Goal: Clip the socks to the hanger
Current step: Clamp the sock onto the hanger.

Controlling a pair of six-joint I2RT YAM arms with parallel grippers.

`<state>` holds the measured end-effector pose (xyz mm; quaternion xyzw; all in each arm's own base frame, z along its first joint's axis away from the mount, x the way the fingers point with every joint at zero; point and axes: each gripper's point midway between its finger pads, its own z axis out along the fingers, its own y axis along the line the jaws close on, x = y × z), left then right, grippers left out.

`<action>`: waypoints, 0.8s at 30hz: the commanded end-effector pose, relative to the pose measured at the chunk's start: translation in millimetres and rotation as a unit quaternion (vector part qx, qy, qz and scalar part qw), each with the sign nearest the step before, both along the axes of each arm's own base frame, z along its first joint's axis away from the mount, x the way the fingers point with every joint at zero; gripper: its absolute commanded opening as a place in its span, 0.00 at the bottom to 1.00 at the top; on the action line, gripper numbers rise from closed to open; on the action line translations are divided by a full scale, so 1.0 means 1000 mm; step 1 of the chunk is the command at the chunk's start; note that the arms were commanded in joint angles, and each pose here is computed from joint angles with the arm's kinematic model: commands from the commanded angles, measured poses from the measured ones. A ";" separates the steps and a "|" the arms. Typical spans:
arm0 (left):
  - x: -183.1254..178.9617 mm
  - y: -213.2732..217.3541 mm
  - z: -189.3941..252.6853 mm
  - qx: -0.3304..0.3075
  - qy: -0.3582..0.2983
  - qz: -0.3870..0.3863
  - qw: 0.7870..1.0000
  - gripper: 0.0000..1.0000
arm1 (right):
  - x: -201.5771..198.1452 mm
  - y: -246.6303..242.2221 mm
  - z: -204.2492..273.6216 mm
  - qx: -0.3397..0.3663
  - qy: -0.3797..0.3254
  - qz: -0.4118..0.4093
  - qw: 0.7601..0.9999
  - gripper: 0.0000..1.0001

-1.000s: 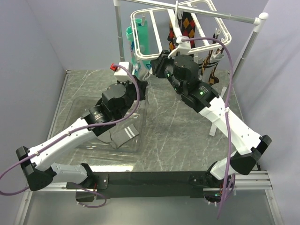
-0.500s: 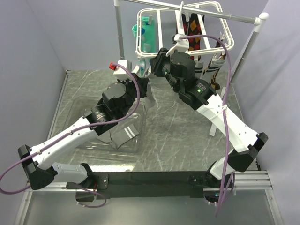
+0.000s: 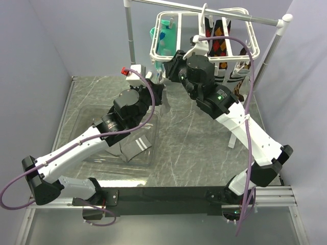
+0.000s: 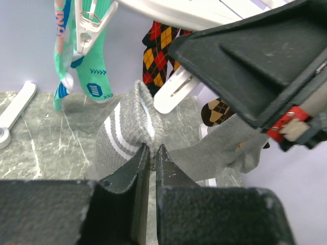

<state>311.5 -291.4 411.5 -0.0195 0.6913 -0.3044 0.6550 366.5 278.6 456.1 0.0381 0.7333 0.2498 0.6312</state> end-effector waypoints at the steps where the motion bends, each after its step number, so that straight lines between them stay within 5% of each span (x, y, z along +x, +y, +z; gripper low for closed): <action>1: -0.005 0.003 0.031 -0.030 -0.039 -0.004 0.999 0.01 | -0.001 -0.011 0.026 0.034 -0.011 -0.023 0.999 0.00; 24: -0.008 0.020 0.018 -0.047 -0.034 0.069 0.996 0.00 | 0.002 -0.019 0.033 0.014 -0.014 -0.044 0.999 0.00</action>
